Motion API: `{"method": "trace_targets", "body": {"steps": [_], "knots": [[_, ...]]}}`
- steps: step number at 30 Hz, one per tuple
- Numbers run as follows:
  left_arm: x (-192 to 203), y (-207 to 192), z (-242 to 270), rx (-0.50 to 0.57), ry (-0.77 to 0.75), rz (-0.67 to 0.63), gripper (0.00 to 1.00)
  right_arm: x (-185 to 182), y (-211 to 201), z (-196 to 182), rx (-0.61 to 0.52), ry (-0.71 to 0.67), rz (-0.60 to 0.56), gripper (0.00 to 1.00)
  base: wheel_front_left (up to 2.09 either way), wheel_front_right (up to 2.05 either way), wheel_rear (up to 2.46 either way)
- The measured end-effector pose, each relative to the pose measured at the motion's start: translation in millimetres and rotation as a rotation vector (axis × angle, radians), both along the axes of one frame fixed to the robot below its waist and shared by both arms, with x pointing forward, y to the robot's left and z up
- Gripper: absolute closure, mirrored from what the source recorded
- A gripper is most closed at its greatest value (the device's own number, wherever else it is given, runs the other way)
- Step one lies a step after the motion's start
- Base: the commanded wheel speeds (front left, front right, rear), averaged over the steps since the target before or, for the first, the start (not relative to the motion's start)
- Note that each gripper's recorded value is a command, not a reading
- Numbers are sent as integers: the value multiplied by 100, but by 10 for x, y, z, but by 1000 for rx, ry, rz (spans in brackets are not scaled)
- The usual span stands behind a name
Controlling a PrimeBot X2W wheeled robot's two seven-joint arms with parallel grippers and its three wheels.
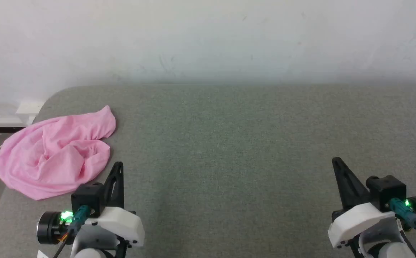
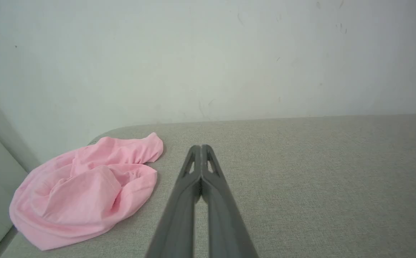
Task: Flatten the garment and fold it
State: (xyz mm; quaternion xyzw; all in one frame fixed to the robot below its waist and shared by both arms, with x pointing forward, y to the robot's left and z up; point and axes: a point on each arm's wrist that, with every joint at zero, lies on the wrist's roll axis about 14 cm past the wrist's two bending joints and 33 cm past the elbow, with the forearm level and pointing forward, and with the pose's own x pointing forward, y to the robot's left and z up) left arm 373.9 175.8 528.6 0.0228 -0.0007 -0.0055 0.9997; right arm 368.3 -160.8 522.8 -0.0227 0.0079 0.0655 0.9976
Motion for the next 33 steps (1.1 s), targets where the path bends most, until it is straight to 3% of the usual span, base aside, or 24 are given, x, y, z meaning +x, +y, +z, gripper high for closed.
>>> {"method": "trace_targets", "body": {"steps": [16, 17, 33], "knots": [[0, 1, 0, 0, 0, 0, 100, 0, 0, 0, 0, 0, 0, 100, 0, 0, 0], [0, -1, 0, 0, 0, 0, 0, -1, 0, 0, 0, 0, 0, 0, 0, 0, 0], [-36, 39, -27, -10, -3, 16, 0, 29, 58, -1, 1, -4, 18, 0, 0, 0, 0]]}}
